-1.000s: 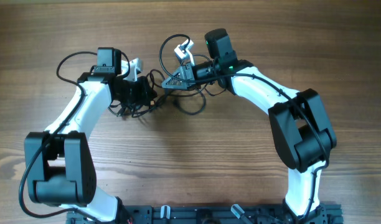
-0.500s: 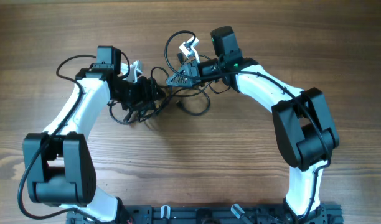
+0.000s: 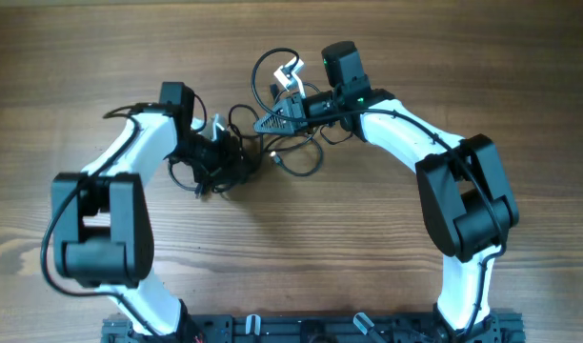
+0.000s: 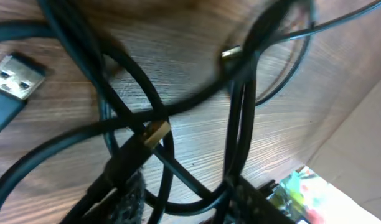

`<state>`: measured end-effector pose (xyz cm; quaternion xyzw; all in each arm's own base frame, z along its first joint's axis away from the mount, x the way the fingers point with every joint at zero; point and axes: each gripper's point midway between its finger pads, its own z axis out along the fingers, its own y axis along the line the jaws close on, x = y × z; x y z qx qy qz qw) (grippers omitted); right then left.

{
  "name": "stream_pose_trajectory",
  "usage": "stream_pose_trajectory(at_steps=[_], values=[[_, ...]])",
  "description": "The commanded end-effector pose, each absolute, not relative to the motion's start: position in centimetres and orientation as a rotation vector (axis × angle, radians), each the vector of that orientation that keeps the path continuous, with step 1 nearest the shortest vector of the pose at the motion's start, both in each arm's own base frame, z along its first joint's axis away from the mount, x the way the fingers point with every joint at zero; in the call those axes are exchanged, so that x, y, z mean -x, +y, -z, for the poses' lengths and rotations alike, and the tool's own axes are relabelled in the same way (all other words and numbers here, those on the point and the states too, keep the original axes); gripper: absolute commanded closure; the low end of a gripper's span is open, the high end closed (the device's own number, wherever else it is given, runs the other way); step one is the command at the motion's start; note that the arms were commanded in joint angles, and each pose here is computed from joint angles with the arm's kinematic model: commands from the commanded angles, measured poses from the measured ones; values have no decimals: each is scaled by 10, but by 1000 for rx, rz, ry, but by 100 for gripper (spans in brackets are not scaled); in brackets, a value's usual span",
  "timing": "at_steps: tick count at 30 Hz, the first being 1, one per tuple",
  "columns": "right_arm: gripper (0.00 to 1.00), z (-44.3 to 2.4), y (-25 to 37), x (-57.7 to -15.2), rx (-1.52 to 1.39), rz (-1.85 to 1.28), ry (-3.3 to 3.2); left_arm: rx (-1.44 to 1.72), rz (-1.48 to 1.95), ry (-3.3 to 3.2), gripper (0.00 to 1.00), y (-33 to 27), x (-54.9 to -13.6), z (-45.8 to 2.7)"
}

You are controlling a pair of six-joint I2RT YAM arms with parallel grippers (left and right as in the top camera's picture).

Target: Untangle cables

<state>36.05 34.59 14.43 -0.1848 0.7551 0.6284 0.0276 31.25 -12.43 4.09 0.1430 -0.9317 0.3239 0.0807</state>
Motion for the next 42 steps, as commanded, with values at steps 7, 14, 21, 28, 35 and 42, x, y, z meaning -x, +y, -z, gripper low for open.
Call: stream_pose_trajectory(at_steps=[7, 14, 21, 28, 35, 42], values=[[95, -131, 335, -364, 495, -1883, 2413, -616, -594, -2949, 96, -62, -333, -8], [95, -184, 303, -362, 529, -1470, 2408, -893, -411, -2986, 96, -13, -342, 10], [95, -279, 265, -344, 497, -1158, 2250, -1007, -364, -3007, 96, -3, -345, 22], [95, -391, 244, -299, 684, -1041, 1838, -1087, -201, -3027, 96, 16, -345, 25], [95, -483, 214, -253, 701, -945, 1534, -1125, -191, -3016, 96, 26, -345, 25], [95, -544, 194, -211, 766, -790, 1224, -1159, -189, -3005, 96, 33, -344, 25]])
